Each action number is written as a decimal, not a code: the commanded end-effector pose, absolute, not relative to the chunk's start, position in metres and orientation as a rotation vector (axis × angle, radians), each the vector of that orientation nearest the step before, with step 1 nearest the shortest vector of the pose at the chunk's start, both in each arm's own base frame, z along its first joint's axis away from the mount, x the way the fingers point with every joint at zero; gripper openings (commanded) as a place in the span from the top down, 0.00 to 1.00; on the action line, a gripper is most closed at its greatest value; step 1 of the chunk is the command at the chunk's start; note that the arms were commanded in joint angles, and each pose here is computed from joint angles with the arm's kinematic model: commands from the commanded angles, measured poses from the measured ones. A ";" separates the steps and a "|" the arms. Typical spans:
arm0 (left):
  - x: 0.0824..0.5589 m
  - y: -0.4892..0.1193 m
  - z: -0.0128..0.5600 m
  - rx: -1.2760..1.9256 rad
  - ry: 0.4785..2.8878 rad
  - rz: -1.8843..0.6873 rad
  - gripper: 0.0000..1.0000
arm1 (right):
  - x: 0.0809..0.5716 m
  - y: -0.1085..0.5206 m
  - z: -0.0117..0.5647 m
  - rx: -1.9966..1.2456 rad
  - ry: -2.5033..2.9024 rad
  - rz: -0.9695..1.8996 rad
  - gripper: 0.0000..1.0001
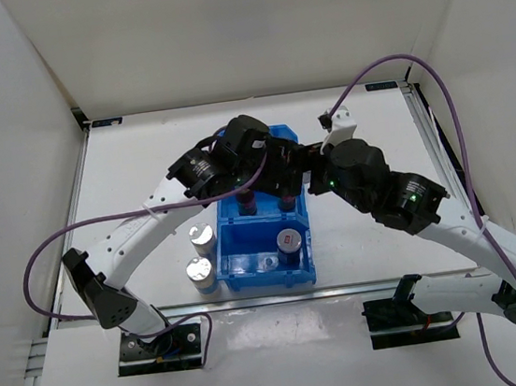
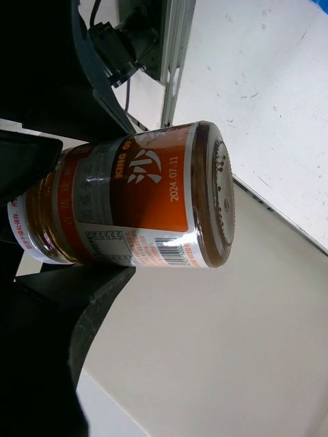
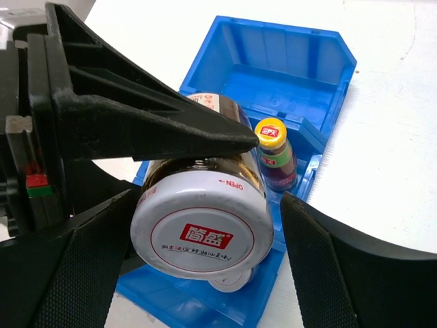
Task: Organize the condiment bottles
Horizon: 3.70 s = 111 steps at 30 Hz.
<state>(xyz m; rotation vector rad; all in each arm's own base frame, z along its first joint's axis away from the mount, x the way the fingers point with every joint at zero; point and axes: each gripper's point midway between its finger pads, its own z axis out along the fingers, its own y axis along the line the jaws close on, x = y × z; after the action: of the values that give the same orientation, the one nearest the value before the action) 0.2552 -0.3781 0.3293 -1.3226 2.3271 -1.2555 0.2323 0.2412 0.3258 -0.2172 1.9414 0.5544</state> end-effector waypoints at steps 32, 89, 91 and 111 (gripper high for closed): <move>0.236 -0.383 0.393 -1.338 2.151 -1.633 0.79 | 0.229 0.248 0.334 -0.266 2.011 0.698 1.00; 0.243 -0.216 0.392 -0.916 1.833 -1.279 0.01 | 0.184 0.270 0.310 -0.790 2.218 0.749 1.00; 0.244 -0.200 0.400 -0.722 1.843 -1.115 0.01 | 0.183 0.277 0.303 -0.845 2.242 0.740 1.00; 0.206 -0.069 0.385 -0.452 1.823 -0.394 0.01 | 0.155 0.347 0.201 -1.284 2.364 0.327 1.00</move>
<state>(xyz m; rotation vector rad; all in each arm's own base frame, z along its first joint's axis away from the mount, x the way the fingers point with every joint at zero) 0.2148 -0.0909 0.3987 -0.4652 1.8006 -0.5104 0.1506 0.3435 0.1904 -1.2943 2.4323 0.3277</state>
